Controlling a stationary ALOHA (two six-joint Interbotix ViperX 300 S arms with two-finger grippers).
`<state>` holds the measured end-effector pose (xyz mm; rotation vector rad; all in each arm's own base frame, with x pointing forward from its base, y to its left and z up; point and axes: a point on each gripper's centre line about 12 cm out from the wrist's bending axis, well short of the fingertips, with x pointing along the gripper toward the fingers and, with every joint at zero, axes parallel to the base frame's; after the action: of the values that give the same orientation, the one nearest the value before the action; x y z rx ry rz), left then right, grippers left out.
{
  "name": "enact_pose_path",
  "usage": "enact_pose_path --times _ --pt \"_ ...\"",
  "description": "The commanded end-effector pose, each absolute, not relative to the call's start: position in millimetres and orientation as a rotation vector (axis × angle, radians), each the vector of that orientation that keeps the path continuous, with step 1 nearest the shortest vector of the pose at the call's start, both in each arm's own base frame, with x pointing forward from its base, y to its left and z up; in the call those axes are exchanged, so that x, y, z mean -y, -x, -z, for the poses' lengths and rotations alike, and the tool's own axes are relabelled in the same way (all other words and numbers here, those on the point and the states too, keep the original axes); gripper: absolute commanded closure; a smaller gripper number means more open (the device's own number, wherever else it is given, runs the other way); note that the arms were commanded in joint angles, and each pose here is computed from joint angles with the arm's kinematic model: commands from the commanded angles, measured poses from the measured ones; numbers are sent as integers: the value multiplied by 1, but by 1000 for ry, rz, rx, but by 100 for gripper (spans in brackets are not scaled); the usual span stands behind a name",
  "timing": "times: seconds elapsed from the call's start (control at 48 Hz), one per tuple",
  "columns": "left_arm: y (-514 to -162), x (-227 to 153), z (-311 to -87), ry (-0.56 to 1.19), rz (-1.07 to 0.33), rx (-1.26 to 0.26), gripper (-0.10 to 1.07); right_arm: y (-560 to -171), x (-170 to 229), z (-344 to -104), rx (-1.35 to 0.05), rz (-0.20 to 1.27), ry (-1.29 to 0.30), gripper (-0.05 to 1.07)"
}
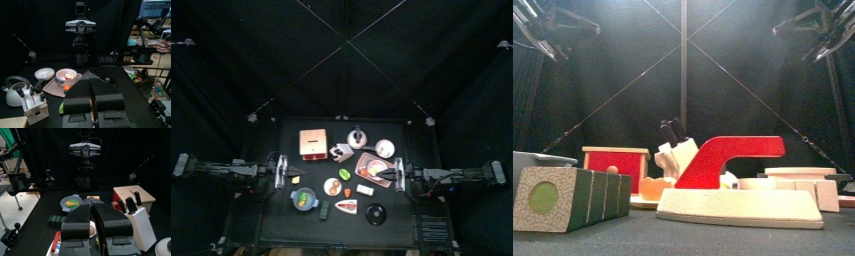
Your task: Grab iron
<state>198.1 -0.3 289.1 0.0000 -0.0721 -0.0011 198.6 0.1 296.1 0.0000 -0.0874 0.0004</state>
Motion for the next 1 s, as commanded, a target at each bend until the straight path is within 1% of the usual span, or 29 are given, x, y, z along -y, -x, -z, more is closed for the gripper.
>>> enact_pose_path --times 0.0,0.042,0.104,0.333,0.562,0.729,0.854,0.979 --pt "-202 2 -292 2 8 77 100 -204 -1 -295 74 -4 -5 100" --pt "-202 3 -292 4 13 77 102 -207 -1 -293 63 -5 -15 102" --pt "-203 4 -291 2 22 74 102 -212 -1 -288 34 -4 -37 102" --pt "-217 11 -275 2 50 9 100 -241 -13 -252 -140 -41 -142 100" --pt "-232 14 -259 2 59 -18 100 -270 -42 -221 -331 -106 -250 100" --pt "-236 14 -246 -3 60 -54 100 -288 -63 -203 -472 -139 -263 99" --pt "-235 14 -246 -3 60 -54 100 -302 -74 -196 -554 -149 -245 93" --pt "-234 16 -243 4 68 -60 100 -312 -80 -193 -614 -149 -233 79"
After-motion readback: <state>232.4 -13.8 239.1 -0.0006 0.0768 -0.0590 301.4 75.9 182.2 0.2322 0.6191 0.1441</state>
